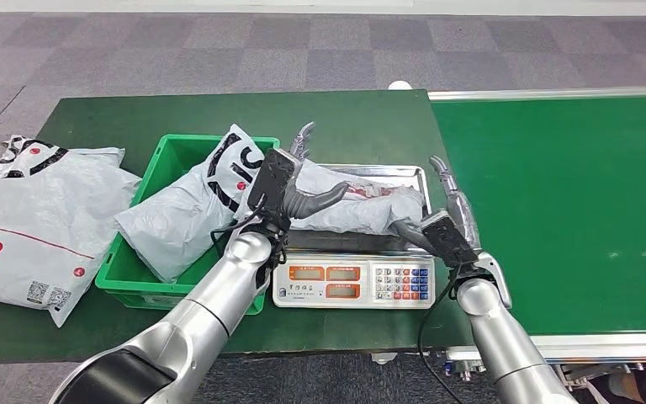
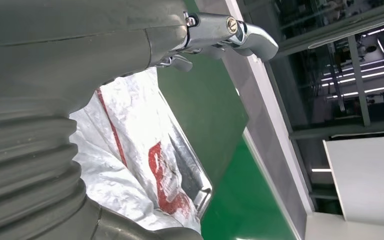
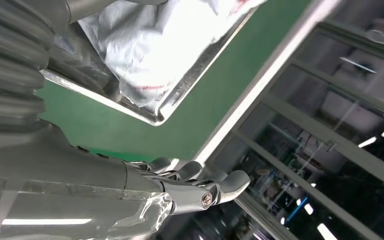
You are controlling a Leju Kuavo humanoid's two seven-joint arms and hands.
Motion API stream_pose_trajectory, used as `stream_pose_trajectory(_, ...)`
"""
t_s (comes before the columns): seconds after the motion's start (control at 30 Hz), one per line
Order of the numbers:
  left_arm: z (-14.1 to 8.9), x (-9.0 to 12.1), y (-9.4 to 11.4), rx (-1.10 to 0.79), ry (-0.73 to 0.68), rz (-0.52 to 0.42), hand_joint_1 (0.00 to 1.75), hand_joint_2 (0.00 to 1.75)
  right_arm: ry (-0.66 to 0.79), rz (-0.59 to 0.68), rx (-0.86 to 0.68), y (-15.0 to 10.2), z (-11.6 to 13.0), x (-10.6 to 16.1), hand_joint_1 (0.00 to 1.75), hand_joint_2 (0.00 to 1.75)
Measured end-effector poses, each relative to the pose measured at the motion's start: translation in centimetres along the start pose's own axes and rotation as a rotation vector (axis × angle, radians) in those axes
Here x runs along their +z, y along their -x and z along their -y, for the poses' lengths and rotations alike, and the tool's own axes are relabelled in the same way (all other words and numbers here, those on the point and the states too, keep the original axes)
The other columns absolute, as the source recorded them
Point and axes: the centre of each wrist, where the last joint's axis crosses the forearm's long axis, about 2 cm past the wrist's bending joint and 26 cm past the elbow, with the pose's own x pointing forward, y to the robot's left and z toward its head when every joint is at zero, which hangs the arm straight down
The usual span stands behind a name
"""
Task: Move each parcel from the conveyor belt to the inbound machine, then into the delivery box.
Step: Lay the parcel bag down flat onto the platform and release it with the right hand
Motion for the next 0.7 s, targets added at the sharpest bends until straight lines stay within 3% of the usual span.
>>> stream_pose_trajectory(0.13,0.0,0.2,0.2,-0.055,-0.018,-0.004,0.00,1.75,0.055,-0.009,-0.094,1.3,0.9,0.1,0.00,1.75)
stream_pose_trajectory(0.33,0.1,0.4,0.5,-0.150,-0.028,-0.010,0.00,1.75,0.137,-0.041,-0.081,3.2,2.1,0.4,0.00,1.75)
stream_pose_trajectory(0.5,0.3,0.7,0.8,-0.210,-0.001,-0.006,0.00,1.75,0.186,-0.088,-0.210,4.5,2.6,1.5,0.00,1.75)
stream_pose_trajectory(0.7,0.5,0.8,0.9,-0.275,0.032,-0.005,0.00,1.75,0.234,-0.140,-0.183,6.0,3.5,2.7,0.00,1.75)
